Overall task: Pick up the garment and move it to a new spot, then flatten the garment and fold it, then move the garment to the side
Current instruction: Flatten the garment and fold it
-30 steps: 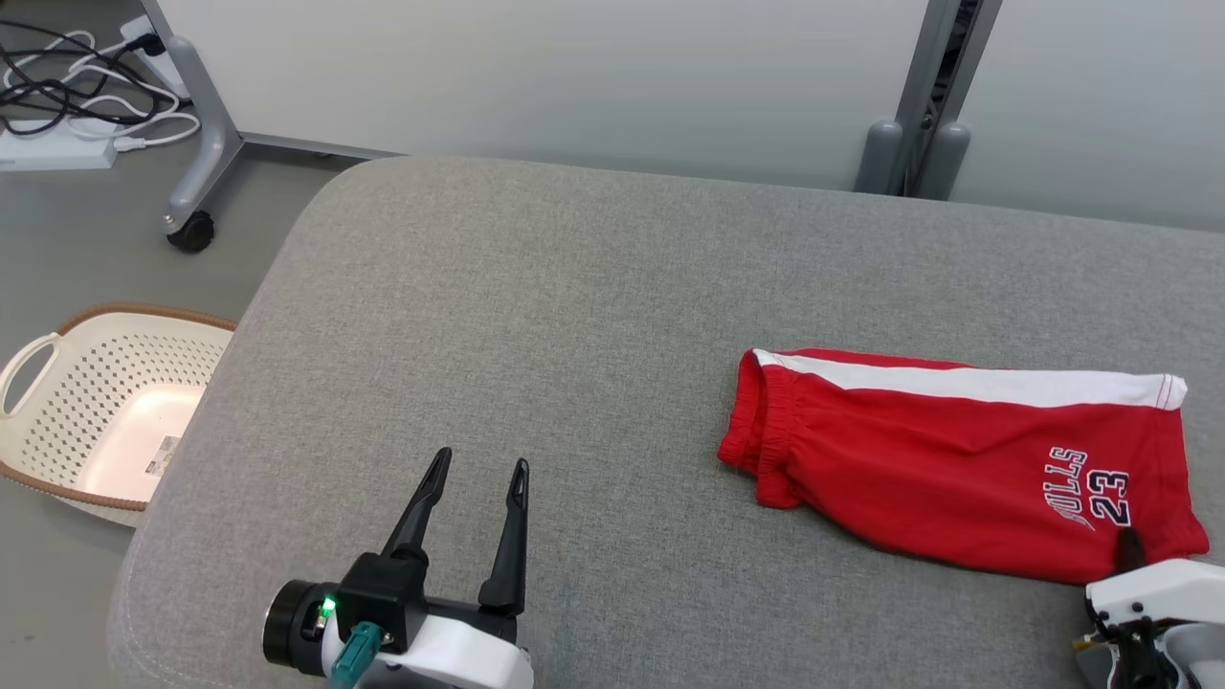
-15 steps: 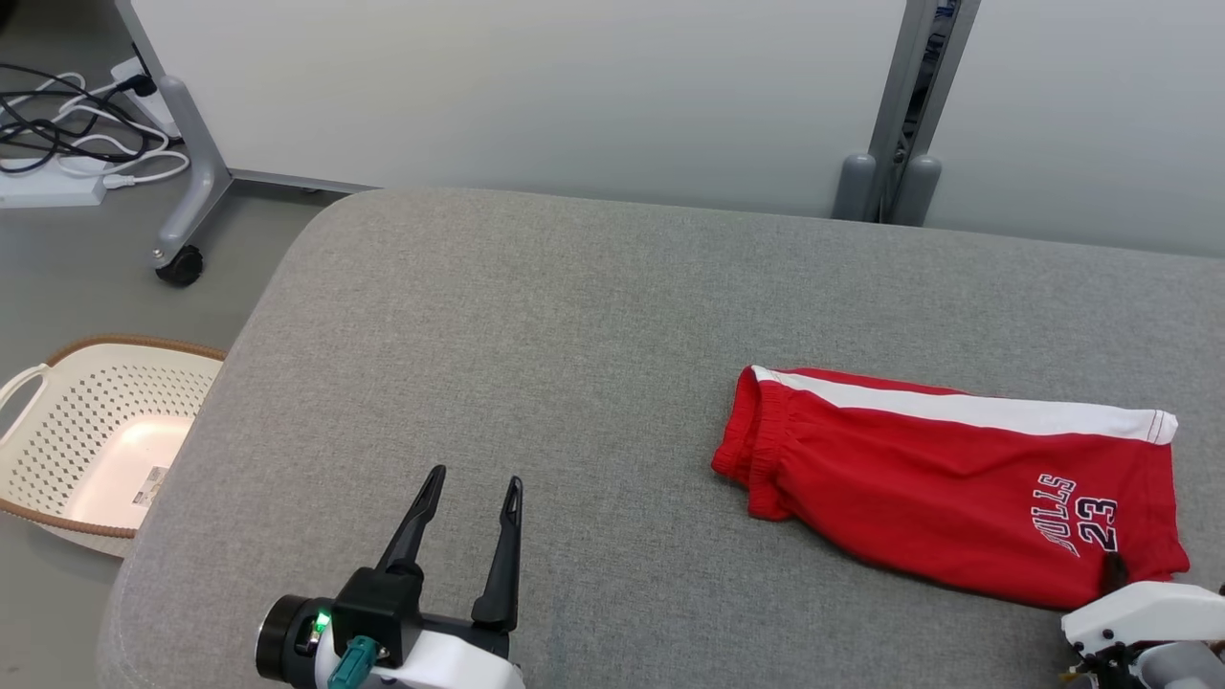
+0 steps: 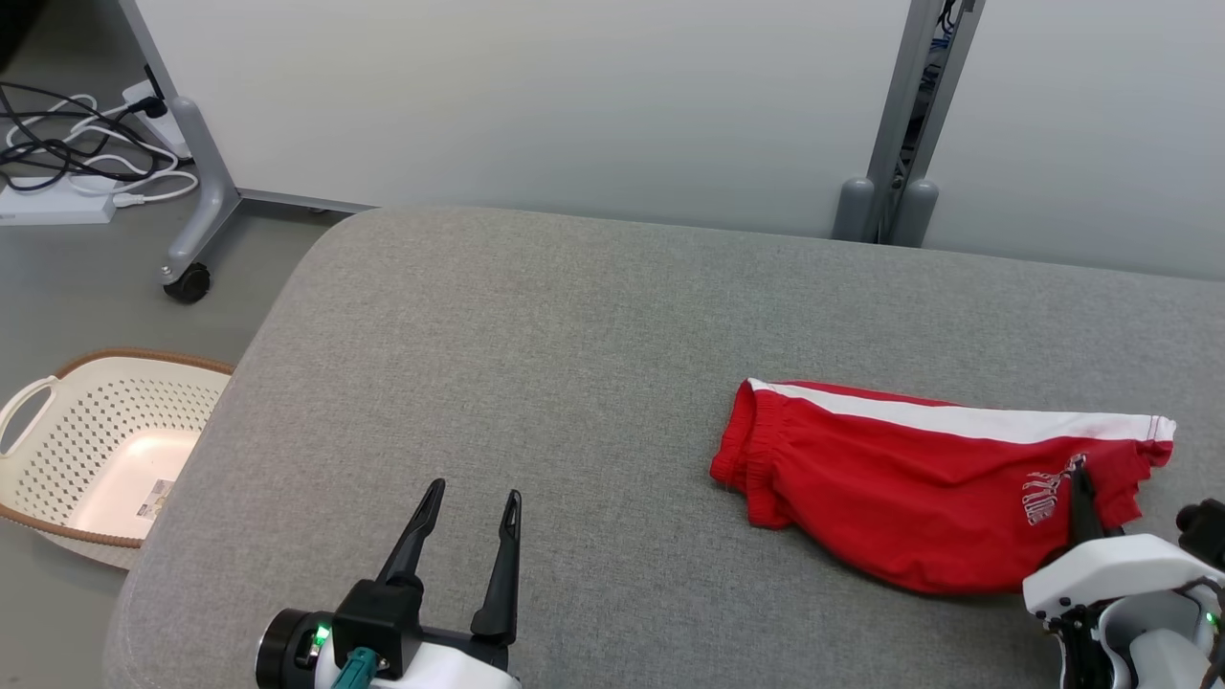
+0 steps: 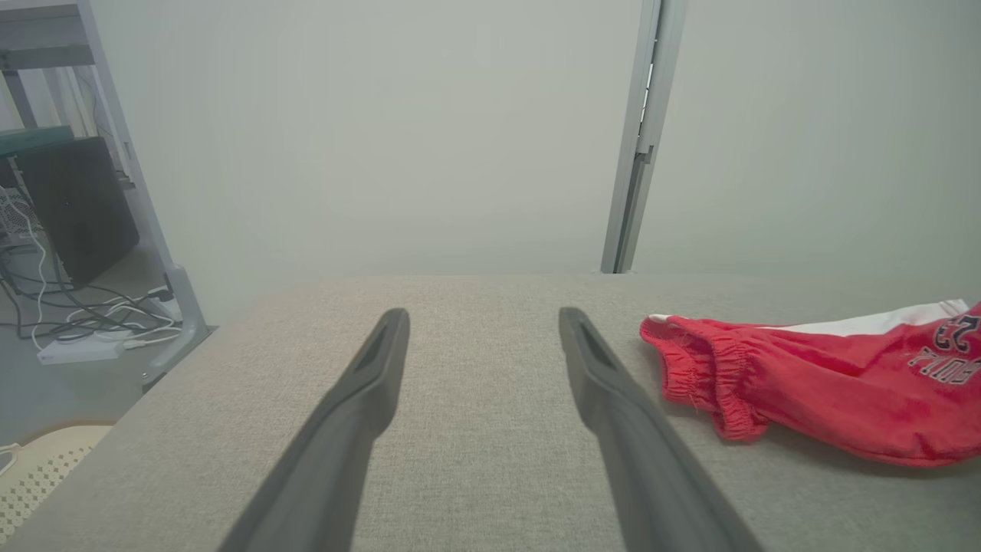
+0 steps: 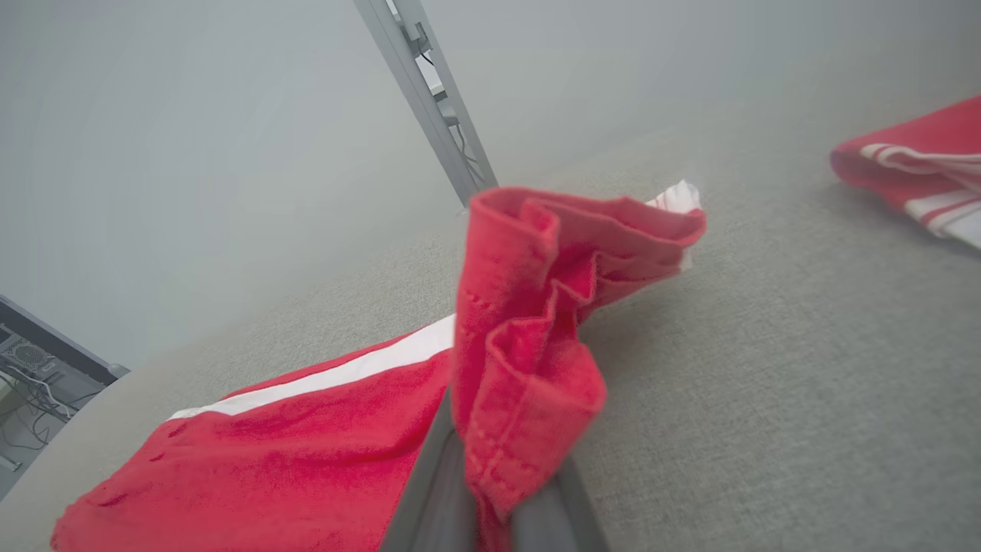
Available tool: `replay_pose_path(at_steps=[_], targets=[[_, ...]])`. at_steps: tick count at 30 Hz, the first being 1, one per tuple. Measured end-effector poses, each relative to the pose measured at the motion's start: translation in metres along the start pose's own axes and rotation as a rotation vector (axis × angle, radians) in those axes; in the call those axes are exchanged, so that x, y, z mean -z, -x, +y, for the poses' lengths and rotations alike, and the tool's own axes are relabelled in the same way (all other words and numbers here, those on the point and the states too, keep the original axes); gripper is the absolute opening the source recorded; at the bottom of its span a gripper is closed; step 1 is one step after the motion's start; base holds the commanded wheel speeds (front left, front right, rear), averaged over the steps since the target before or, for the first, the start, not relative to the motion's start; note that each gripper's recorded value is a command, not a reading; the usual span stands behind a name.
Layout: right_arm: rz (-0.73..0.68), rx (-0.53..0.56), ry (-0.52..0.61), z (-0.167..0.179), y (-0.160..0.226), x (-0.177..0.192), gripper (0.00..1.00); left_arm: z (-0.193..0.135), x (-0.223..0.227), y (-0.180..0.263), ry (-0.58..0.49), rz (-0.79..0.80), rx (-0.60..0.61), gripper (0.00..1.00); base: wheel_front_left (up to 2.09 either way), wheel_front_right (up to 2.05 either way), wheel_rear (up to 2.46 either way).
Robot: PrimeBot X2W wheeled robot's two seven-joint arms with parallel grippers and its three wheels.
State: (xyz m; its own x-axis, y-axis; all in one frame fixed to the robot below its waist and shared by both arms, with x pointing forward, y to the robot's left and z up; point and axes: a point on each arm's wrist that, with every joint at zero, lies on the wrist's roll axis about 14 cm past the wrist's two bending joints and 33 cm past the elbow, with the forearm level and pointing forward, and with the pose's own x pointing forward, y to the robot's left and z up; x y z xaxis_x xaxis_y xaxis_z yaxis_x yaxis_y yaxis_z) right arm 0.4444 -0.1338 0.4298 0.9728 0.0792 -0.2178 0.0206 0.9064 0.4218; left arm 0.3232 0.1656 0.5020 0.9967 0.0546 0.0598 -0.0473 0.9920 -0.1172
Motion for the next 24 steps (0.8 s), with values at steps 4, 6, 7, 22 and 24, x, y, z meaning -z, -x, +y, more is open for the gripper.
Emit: replay_pose_path(at_steps=[4, 6, 7, 22, 24], targets=[[-0.025, -0.071, 0.064, 0.021, -0.003, -0.012, 0.00, 0.002, 0.000, 0.001, 0.000, -0.001, -0.007, 1.00, 0.00, 0.00, 0.00], [-0.029, -0.116, 0.096, 0.034, -0.003, -0.016, 0.00, 0.003, 0.000, 0.002, 0.000, -0.001, -0.011, 1.00, 0.00, 0.00, 0.00], [-0.025, -0.141, 0.107, 0.042, -0.003, -0.015, 0.00, 0.004, 0.000, 0.002, 0.000, 0.000, -0.013, 1.00, 0.00, 0.00, 0.00], [0.112, -0.427, 0.196, 0.130, 0.012, 0.022, 0.00, 0.014, 0.001, 0.003, 0.010, 0.009, -0.054, 1.00, 0.00, 0.00, 0.00], [0.139, -0.447, 0.206, 0.136, 0.013, 0.031, 0.00, 0.017, 0.002, 0.004, 0.014, 0.012, -0.063, 1.00, 0.00, 0.00, 0.00]])
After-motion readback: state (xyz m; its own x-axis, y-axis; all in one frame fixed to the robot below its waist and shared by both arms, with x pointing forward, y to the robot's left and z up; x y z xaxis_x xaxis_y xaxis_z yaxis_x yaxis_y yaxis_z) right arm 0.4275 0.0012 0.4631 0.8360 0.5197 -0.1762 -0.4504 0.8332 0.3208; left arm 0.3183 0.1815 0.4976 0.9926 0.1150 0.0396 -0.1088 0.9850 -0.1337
